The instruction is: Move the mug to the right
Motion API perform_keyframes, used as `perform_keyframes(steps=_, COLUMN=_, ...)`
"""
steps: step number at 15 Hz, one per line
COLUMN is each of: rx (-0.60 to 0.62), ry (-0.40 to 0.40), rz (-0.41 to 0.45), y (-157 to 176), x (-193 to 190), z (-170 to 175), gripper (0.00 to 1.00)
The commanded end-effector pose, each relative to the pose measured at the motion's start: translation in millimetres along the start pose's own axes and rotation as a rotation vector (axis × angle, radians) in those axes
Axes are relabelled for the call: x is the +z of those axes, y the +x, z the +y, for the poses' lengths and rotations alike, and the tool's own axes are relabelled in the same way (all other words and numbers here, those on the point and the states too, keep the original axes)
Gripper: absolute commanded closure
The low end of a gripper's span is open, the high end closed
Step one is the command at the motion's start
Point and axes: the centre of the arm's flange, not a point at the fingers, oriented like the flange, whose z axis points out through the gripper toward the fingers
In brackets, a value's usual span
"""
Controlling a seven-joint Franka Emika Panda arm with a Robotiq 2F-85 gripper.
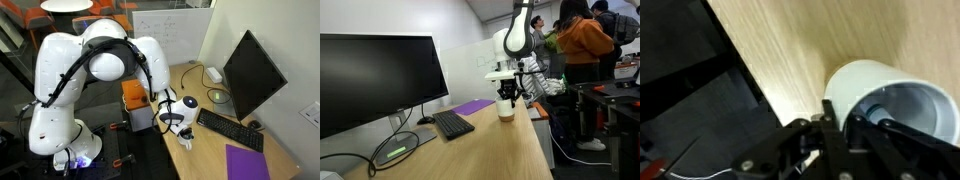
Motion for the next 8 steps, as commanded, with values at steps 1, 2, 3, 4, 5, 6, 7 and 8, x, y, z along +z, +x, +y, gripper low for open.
perform_keyframes(steps=1, rx=-0.032, ry=0.035, rz=-0.018, y=-4.9, x=0.7, z=-3.9, gripper=0.97)
perform_keyframes(steps=2, rx=-0.037, ry=0.033, rz=-0.018, y=-5.9, x=1.1, z=-3.8, gripper=0.97)
perform_keyframes(steps=3, rx=-0.04, ry=0.036, rz=-0.019, y=-6.0, x=-0.3, z=-4.2, gripper=0.97)
perform_keyframes(steps=4, rx=-0.046, ry=0.035, rz=-0.02, y=-6.3, x=-0.6, z=-4.2, gripper=0.97)
perform_keyframes(steps=5, rx=-0.048, ry=0.038, rz=-0.02, y=-6.6, x=-2.1, z=-3.9, gripper=0.87)
perform_keyframes(steps=6, rx=-0.046, ry=0.038, rz=-0.015, y=-6.6, x=-1.9, z=-4.4, gripper=0.64)
perform_keyframes(steps=7, rx=-0.047, ry=0.046, rz=-0.015, y=-6.6, x=-4.0, z=-4.7, gripper=0.62)
perform_keyframes(steps=8, rx=-0.048, ry=0.044, rz=-0.01, y=-6.6, x=-4.8, z=-4.6, gripper=0.6)
